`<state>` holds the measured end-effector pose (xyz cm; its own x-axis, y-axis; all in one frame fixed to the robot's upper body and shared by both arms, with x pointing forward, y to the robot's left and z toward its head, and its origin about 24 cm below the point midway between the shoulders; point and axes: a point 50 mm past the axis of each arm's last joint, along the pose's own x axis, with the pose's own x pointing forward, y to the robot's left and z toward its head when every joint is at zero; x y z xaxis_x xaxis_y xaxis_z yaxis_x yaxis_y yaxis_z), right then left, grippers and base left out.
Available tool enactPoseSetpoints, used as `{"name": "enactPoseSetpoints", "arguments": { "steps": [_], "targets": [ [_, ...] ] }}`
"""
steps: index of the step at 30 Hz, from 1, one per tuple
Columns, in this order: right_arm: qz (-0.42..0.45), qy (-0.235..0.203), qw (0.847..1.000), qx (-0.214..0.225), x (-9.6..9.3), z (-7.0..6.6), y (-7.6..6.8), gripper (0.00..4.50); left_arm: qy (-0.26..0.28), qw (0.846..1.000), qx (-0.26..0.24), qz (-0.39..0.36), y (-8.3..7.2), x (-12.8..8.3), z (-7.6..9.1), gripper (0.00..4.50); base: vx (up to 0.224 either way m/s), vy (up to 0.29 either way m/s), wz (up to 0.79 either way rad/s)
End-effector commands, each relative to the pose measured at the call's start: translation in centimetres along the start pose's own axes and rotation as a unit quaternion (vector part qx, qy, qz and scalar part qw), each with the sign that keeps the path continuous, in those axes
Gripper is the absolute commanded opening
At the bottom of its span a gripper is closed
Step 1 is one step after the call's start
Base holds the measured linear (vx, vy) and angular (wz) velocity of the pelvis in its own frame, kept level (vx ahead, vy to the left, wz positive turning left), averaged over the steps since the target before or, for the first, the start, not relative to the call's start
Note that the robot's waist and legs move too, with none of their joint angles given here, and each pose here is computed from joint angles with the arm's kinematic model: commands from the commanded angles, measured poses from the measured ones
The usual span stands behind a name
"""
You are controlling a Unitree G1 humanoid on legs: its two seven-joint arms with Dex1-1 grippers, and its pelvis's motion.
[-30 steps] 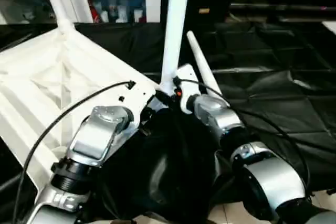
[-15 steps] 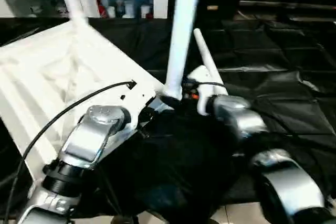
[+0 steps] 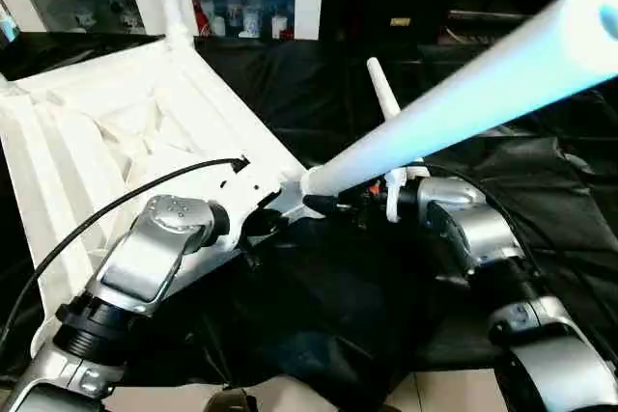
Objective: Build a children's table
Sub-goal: Pick table leg
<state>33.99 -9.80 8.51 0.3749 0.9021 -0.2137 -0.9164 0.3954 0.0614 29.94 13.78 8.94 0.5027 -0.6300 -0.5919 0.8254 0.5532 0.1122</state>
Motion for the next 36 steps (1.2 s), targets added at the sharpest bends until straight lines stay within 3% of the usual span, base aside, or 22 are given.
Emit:
{"name": "enactPoseSetpoints", "arguments": {
  "steps": [1, 3, 8, 9, 14, 21, 27, 31, 33, 36],
  "targets": [
    [0.015, 0.008, 1.000, 0.010, 0.6, -0.6, 0.7, 3.86, -0.034, 0.999, 0.024, -0.032, -0.8, 0.2, 1.3, 0.00, 0.000, 0.000, 0.00],
    [0.008, 0.010, 1.000, 0.016, 0.8, -0.9, 0.6, 3.60, -0.034, 0.998, 0.027, -0.040, -1.0, 0.3, 1.4, 0.00, 0.000, 0.000, 0.00],
    [0.003, 0.003, 1.000, 0.030, 0.7, -0.7, 0.4, 3.42, -0.032, 0.997, 0.033, -0.056, -1.2, 0.1, 1.3, 0.00, 0.000, 0.000, 0.00],
    [0.004, 0.001, 0.999, 0.034, 0.7, -0.7, 0.4, 3.11, -0.031, 0.997, 0.034, -0.063, -1.3, 0.1, 1.2, 0.00, 0.000, 0.000, 0.00],
    [-0.002, -0.013, 0.998, 0.066, 0.5, -0.7, -0.1, 2.86, -0.033, 0.995, 0.043, -0.083, -1.6, -0.1, 1.2, 0.00, 0.000, 0.000, 0.00],
    [-0.009, -0.012, 0.997, 0.074, 0.3, -0.9, -0.4, 2.84, -0.040, 0.994, 0.050, -0.090, -1.4, -0.4, 1.4, 0.00, 0.000, 0.000, 0.00],
    [-0.002, -0.033, 0.997, 0.073, -0.2, 0.1, -0.7, 2.84, -0.044, 0.992, 0.059, -0.106, -1.8, -0.7, 1.2, 0.00, 0.000, 0.000, 0.00],
    [0.022, -0.053, 0.994, 0.096, -1.2, 1.1, -0.9, 2.84, -0.048, 0.991, 0.065, -0.107, -1.6, -0.9, 1.2, 0.00, 0.000, 0.000, 0.00],
    [0.038, -0.015, 0.990, 0.137, -2.7, 0.9, -1.5, 2.84, -0.047, 0.991, 0.066, -0.111, -1.5, -1.1, 1.2, 0.00, 0.000, 0.000, 0.00],
    [0.035, -0.012, 0.986, 0.163, -3.4, 0.9, -1.9, 2.84, -0.047, 0.990, 0.067, -0.113, -1.5, -1.1, 1.2, 0.00, 0.000, 0.000, 0.00]
  ]
}}
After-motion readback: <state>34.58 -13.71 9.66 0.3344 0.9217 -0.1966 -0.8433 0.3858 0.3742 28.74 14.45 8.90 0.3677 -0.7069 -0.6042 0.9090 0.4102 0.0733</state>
